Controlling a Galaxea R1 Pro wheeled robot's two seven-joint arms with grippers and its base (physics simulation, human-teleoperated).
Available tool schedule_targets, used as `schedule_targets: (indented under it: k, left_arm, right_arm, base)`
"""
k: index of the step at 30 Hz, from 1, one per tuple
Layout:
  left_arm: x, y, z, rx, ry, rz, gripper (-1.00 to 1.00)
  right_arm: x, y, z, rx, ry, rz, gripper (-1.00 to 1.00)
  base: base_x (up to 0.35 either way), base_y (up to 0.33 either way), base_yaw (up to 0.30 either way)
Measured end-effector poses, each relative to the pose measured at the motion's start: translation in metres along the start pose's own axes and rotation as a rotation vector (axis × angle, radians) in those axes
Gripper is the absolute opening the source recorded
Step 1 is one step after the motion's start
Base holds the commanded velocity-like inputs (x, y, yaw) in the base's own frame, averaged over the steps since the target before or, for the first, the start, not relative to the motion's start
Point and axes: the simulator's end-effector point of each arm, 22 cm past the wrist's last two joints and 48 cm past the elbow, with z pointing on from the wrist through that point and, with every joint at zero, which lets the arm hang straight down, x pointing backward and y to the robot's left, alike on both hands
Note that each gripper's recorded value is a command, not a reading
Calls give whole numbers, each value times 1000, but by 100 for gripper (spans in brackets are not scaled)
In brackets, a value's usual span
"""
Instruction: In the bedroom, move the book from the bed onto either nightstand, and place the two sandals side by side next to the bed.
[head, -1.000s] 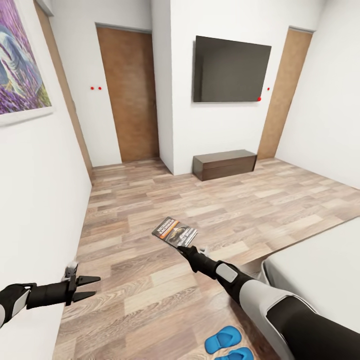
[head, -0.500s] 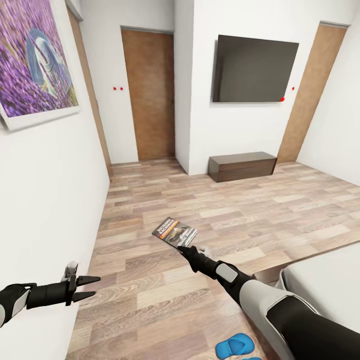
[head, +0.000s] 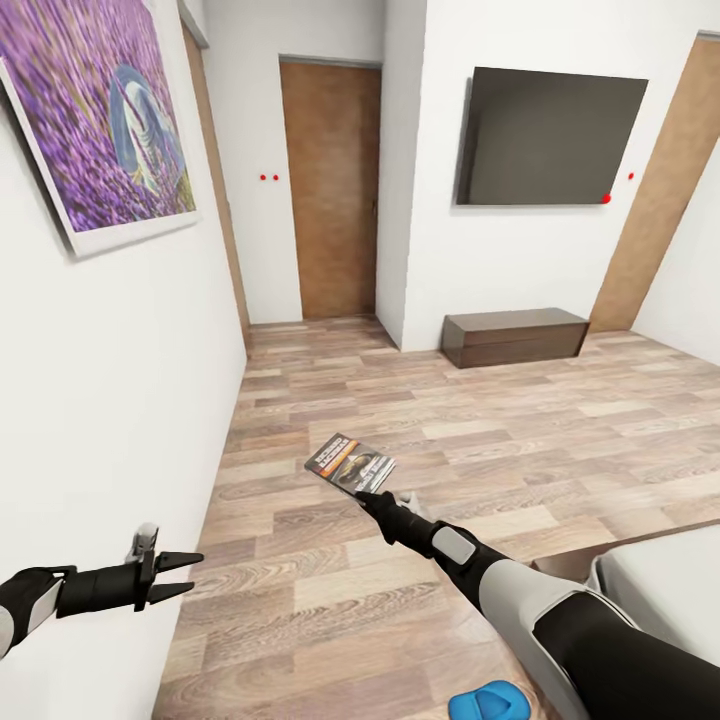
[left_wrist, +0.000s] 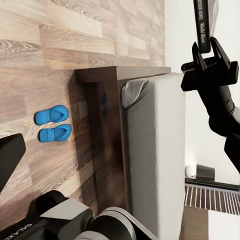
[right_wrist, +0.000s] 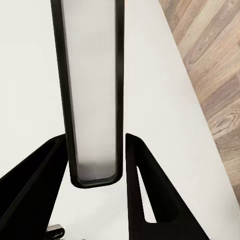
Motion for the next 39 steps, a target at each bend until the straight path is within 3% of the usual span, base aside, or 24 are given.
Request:
schedule_targets:
  k: [7,13,21,26,39]
  left_arm:
    - [6,-6,18,24,21,5,100]
    - [18,-16,52,53,55,28,100]
    - [28,-3,88,-34,81,42,100]
    - [36,-2,108,-56,99,46,100]
    - [42,0,126,-86,109,51,100]
  right_arm:
    - [0,0,0,0,0,1,-100]
    - [0,0,0,0,-1,2,-100]
    - [-1,0,0,-1,-3,5,-100]
    - [-1,0,-1,-1,-4,6,-100]
    - [-2,0,-1,-1,-5,6,-100]
  base:
    - [0,0,19]
    - [0,0,3]
    - [0,0,0]
    - [0,0,0]
    - [0,0,0]
